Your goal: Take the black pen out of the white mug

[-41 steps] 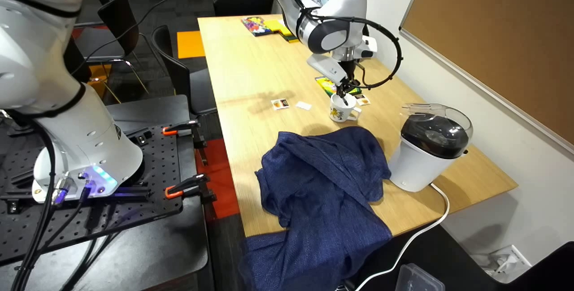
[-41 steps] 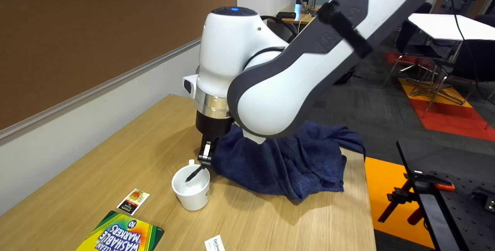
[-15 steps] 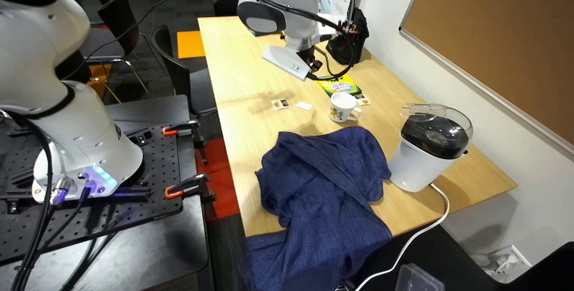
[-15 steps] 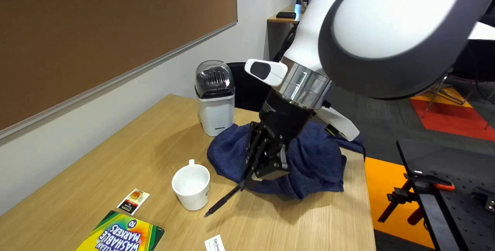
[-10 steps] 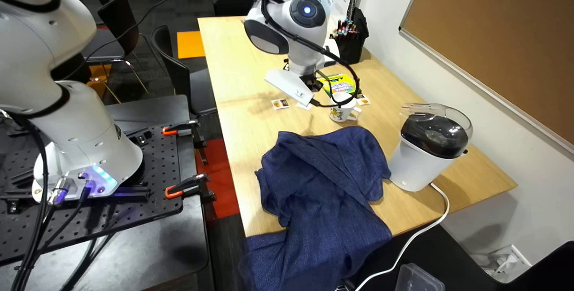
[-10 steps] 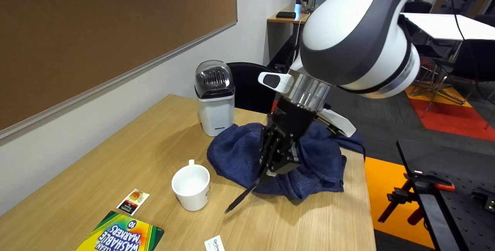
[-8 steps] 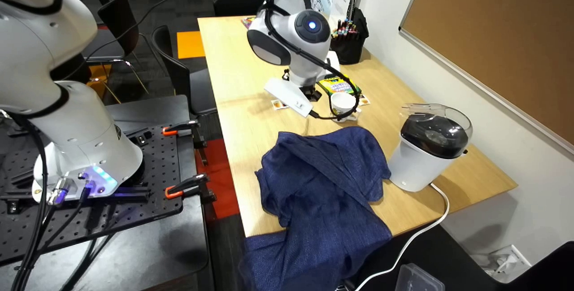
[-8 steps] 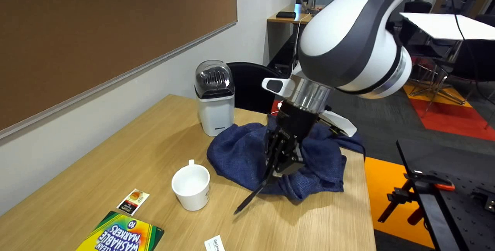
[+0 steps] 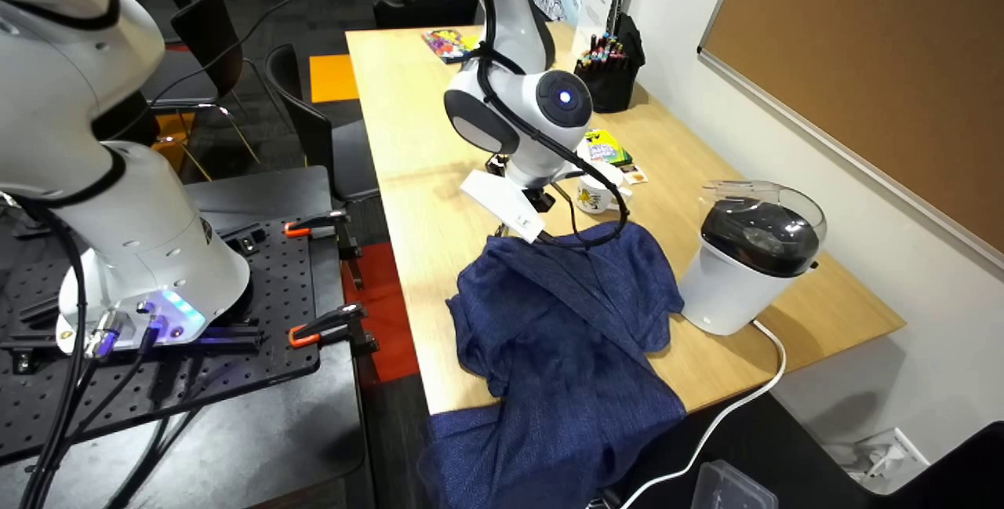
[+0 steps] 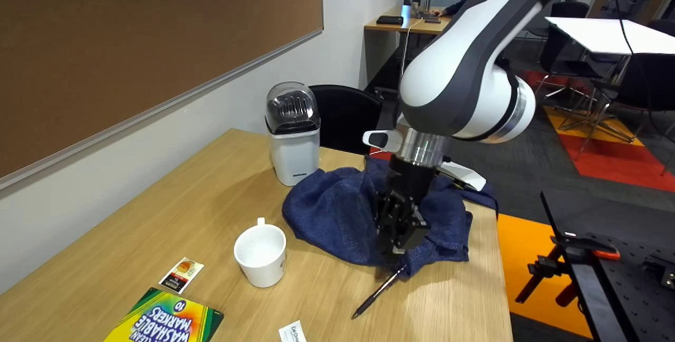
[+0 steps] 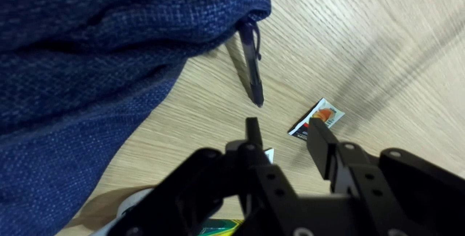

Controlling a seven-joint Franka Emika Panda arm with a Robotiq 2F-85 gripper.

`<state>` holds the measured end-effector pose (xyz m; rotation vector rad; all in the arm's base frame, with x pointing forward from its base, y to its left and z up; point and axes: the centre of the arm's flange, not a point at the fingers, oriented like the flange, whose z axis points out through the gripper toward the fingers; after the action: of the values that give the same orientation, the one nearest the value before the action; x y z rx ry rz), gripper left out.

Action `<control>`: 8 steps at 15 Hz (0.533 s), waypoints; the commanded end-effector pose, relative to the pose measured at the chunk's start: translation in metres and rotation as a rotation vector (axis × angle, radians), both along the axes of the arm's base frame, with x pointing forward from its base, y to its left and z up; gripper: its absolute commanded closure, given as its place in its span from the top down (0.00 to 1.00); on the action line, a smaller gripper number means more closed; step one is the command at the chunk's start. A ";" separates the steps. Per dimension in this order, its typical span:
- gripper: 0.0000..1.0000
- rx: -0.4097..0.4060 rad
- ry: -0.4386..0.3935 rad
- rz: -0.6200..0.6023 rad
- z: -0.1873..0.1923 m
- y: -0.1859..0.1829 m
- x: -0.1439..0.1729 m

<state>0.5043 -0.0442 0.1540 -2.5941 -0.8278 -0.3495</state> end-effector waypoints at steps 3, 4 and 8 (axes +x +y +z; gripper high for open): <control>0.86 -0.044 -0.008 0.042 0.013 0.012 0.007; 0.94 -0.058 -0.016 0.048 0.019 0.018 0.006; 1.00 -0.110 -0.051 0.050 0.049 0.042 0.005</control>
<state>0.5148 -0.0171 0.1688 -2.6129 -0.9440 -0.3436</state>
